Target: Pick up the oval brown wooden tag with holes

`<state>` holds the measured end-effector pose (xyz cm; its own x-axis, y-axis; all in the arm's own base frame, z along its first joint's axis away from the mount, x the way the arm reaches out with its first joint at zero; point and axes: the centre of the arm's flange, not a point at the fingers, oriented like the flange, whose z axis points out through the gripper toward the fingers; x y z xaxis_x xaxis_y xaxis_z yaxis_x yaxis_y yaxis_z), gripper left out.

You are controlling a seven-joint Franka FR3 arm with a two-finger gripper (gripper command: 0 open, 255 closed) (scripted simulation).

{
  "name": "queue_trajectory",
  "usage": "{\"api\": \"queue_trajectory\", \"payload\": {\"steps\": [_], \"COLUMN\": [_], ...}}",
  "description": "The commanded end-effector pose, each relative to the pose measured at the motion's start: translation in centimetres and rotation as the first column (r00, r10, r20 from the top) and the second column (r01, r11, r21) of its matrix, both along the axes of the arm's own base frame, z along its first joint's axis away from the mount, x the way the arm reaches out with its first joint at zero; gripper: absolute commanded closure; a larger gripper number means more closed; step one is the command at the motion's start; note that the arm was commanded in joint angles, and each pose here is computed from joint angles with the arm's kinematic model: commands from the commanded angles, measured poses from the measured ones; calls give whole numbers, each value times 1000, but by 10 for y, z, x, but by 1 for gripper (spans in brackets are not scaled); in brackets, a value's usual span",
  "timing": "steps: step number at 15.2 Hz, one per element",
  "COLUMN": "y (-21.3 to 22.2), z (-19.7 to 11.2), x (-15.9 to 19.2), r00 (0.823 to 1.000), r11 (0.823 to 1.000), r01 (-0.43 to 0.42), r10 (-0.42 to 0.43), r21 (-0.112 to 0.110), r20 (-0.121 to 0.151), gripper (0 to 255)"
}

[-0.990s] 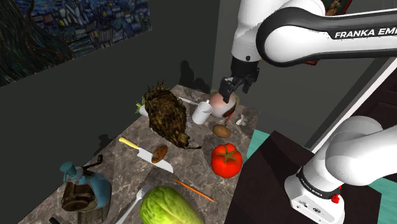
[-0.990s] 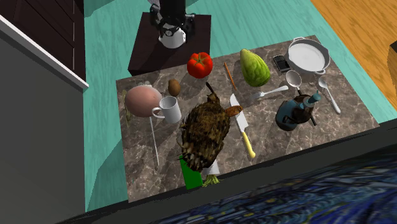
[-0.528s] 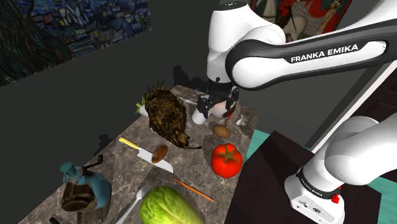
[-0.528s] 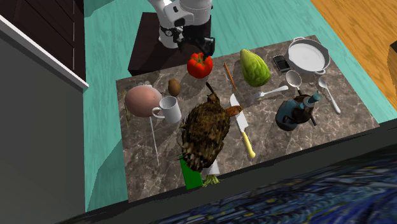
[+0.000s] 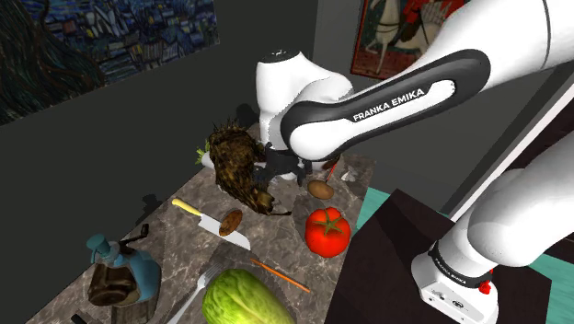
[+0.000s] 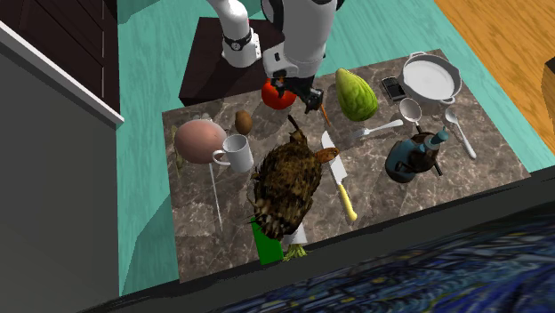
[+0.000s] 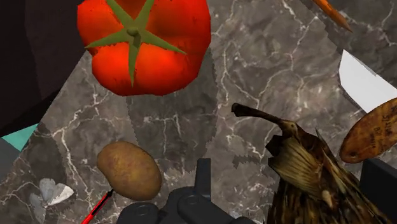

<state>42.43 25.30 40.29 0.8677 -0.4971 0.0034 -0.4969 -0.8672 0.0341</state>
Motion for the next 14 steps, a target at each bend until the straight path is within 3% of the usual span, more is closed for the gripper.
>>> {"api": "queue_trajectory", "payload": {"steps": [1,7,14], "y": [19,64,107], "z": [-14,-61,-112], "x": [17,60,112], "r00": [999,981,941], "r11": [999,981,941], "r01": [51,190,334], "r10": [-51,-188,-330], "r21": [11,34,54], "r20": [-9,-39,-74], "gripper": [0,0,0]}}
